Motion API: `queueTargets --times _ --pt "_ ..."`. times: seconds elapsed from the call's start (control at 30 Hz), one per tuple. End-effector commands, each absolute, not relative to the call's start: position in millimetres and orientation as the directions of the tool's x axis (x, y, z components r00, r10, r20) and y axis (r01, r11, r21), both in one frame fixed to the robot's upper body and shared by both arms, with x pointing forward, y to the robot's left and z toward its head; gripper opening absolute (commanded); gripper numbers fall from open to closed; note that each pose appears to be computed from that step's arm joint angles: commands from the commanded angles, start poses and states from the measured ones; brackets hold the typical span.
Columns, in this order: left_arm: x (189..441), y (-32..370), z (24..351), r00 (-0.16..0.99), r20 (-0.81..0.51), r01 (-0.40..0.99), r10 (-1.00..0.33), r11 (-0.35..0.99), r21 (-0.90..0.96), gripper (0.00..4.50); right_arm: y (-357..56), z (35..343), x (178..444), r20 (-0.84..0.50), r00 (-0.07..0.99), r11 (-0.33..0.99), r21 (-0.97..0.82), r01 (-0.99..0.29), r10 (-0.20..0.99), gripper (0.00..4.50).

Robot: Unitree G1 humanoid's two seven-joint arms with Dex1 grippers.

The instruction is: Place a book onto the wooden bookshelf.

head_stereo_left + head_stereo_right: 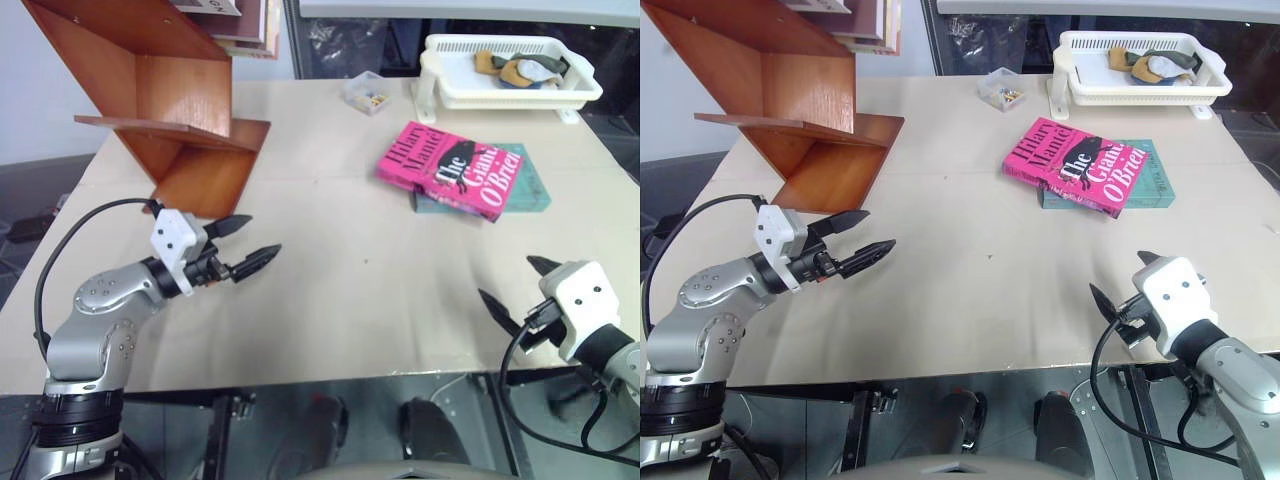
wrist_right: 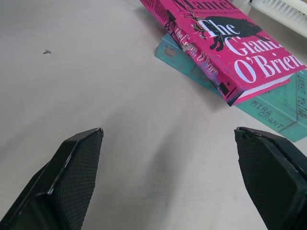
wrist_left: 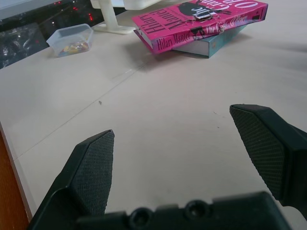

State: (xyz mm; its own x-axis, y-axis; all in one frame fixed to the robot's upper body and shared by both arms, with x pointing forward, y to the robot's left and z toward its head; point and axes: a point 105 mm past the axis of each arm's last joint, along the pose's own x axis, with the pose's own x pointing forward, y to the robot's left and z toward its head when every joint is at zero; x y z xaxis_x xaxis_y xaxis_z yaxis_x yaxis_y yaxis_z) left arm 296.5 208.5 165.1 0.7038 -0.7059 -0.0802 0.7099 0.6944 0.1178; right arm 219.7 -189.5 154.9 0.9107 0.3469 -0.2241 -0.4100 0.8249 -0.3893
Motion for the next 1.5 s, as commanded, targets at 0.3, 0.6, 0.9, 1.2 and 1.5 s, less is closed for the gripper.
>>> queueTargets --times 0.3,0.6,0.9,1.2,1.5 --pt "294.6 172.9 198.2 0.617 -0.021 0.779 -0.787 0.607 0.160 4.50 -203.3 155.9 228.8 -0.193 0.947 0.888 -0.339 -0.309 0.256 3.05" --pt "293.7 146.4 202.3 0.519 -0.015 0.840 -0.855 0.507 0.192 4.50 -258.6 154.4 294.5 -0.206 0.978 0.928 -0.364 -0.079 0.003 0.07" --pt "291.5 136.9 203.1 0.509 -0.002 0.842 -0.861 0.498 0.207 4.50 -257.9 145.6 364.0 -0.192 0.981 0.920 -0.383 -0.084 0.010 0.07" --pt "284.3 134.3 206.7 0.517 0.020 0.839 -0.856 0.511 0.189 4.50 -211.9 151.2 380.8 -0.150 0.972 0.905 -0.362 -0.225 0.181 0.07" --pt "274.4 131.1 212.0 0.431 0.051 0.895 -0.901 0.434 0.103 4.50 -180.3 157.4 377.3 -0.127 0.952 0.887 -0.345 -0.307 0.280 0.07"
